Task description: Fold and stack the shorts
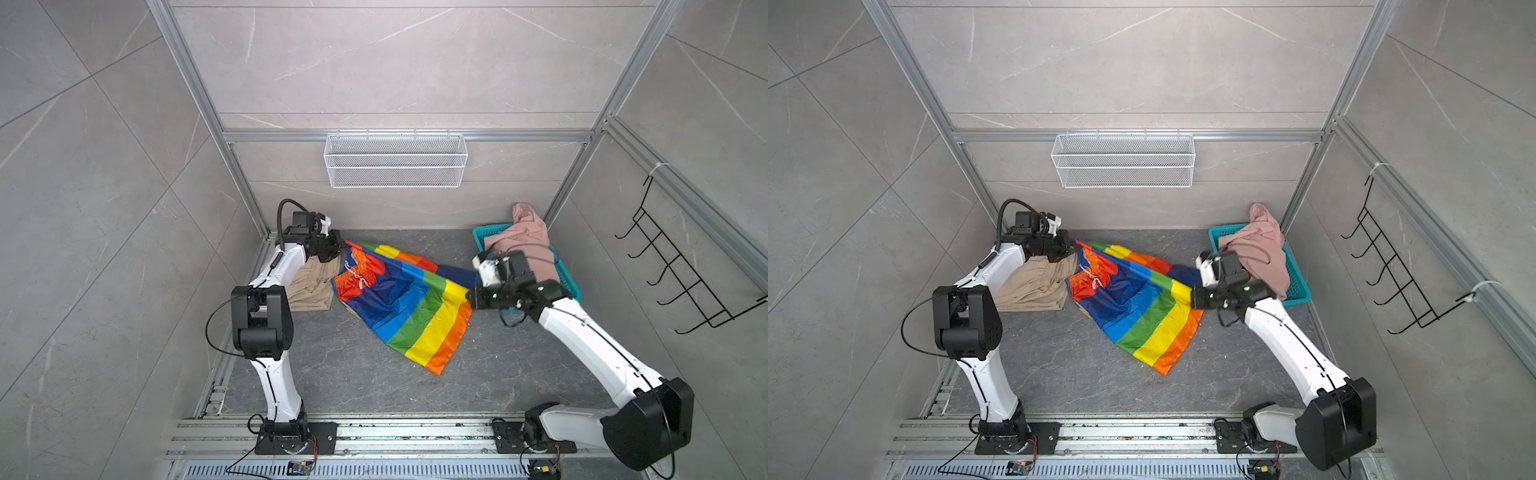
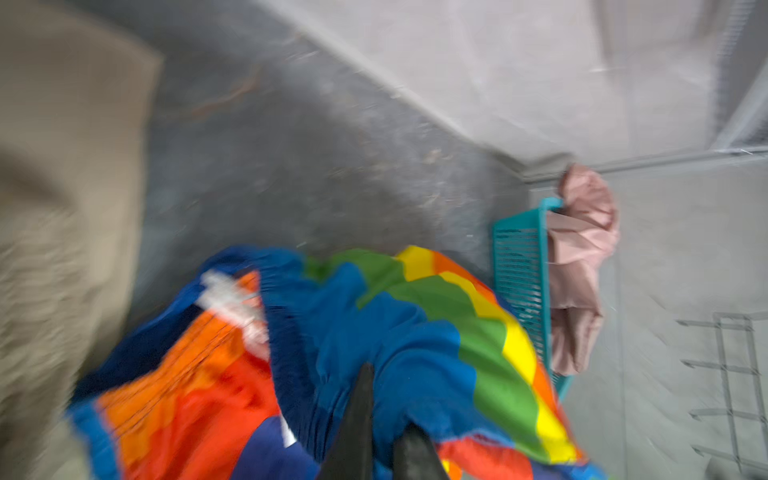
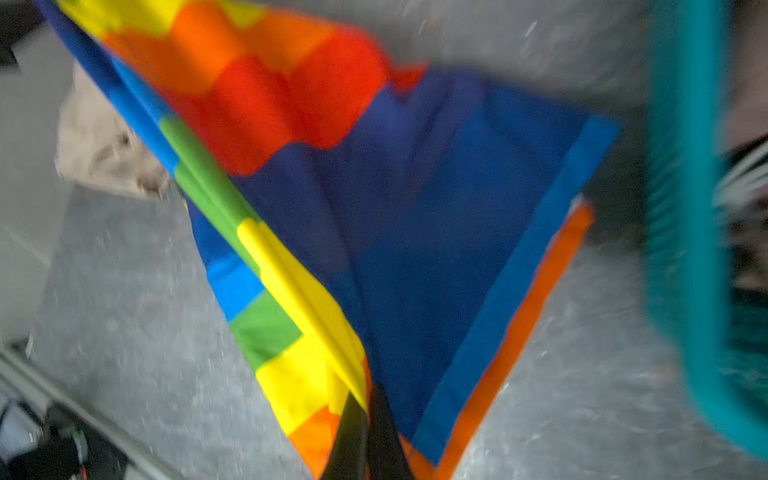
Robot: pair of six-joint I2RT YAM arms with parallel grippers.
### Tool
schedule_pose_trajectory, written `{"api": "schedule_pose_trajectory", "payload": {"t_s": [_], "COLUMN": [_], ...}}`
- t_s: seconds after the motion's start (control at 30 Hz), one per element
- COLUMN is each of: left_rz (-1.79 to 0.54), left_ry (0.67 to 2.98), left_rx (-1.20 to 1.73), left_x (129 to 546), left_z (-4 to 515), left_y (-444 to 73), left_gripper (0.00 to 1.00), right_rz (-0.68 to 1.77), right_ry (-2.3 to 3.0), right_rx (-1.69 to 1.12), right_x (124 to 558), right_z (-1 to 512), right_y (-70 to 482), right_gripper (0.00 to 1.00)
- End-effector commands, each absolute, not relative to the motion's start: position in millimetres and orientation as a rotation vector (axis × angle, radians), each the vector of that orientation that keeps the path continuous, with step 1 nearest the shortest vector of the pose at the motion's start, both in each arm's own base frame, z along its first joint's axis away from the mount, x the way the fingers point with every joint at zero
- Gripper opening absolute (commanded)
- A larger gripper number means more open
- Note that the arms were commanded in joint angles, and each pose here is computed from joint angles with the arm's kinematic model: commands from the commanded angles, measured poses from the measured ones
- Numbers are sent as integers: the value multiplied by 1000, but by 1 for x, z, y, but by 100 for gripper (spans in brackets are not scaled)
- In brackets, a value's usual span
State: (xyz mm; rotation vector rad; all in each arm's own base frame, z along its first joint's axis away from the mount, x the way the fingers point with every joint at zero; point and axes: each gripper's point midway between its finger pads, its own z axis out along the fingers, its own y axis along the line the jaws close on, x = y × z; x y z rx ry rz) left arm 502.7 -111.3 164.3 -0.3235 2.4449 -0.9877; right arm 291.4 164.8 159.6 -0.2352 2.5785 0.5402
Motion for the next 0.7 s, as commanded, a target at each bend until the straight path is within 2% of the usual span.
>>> {"api": "schedule_pose_trajectory", "payload": {"t_s": [0.0, 0.13, 0.2, 0.37, 0.43, 0.47, 0.5, 0.53, 0.67], "left_rz": [-757, -699, -675, -664, -667, -676, -708, -755, -1041], "left_ry": [2355, 2369, 2398, 2432, 2412, 2404, 2397, 2393, 2348], "left_rx": [-475, -561, -597, -682, -692, -695, -693, -694, -801], "left_x": [504, 488, 482, 470, 467, 466, 465, 463, 446], "left_z": [176, 155, 143, 130, 138, 143, 149, 155, 167], "left_y": [-41, -21, -17, -11, -8, -8, -12, -17, -45], "left_gripper": [2, 4, 14, 30, 48, 64, 94, 99, 99], "right_rz": [485, 492, 498, 459, 433, 422, 407, 394, 373], "right_ry": [2672, 2741, 2772, 2836, 2854, 2853, 2845, 2831, 2791], "right_rx": [-129, -143, -161, -224, -217, -216, -219, -222, -221], "right_x": [259, 227, 216, 206, 207, 208, 210, 214, 228], "right_z": [109, 70, 58, 39, 34, 34, 37, 41, 63], "right_y": [163, 179, 189, 209, 209, 208, 207, 206, 199], "right_gripper": [0, 0, 0, 0, 0, 0, 0, 0, 0]}}
